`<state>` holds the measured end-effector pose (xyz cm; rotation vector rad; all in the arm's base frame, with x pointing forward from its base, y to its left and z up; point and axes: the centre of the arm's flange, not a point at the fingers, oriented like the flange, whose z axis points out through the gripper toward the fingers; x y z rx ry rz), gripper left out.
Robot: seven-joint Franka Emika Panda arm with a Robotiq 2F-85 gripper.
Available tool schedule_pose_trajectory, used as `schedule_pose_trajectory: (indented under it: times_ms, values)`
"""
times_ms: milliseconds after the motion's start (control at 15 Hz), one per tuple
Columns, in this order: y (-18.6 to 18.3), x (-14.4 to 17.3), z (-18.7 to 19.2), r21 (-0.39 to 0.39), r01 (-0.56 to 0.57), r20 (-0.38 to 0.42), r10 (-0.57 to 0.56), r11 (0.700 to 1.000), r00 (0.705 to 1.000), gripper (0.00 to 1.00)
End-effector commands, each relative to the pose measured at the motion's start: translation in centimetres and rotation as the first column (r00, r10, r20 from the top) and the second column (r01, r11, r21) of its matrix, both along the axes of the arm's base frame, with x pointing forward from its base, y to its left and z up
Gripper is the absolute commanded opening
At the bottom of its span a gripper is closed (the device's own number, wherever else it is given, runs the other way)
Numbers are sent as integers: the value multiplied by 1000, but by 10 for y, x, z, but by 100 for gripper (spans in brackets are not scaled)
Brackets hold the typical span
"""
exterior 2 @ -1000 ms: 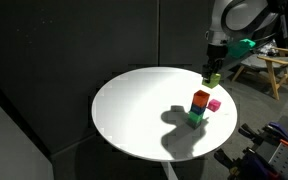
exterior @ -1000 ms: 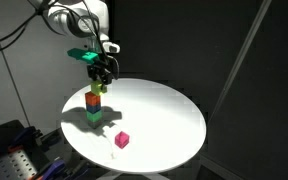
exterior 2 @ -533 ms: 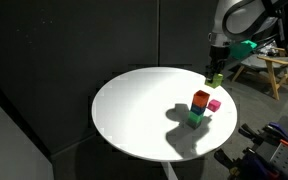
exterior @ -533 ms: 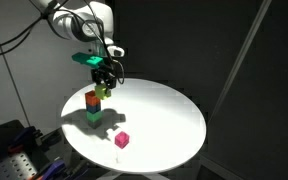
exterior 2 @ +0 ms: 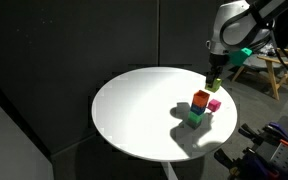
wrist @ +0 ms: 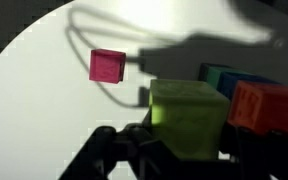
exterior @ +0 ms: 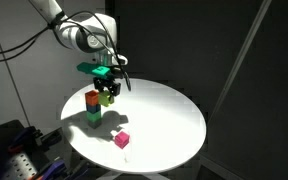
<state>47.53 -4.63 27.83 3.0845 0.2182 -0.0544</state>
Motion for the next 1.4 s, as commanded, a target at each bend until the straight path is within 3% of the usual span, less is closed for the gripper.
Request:
schedule_pose_trajectory:
  times_ms: [0, 733, 1333]
  values:
    - [-18, 3, -7, -9, -31, 10, 32, 999, 999, 25]
    - [-69, -4, -31, -3, 12, -25, -12, 1000, 1000, 25]
    - [-121, -2, -54, -19, 154, -43, -155, 988, 987, 25]
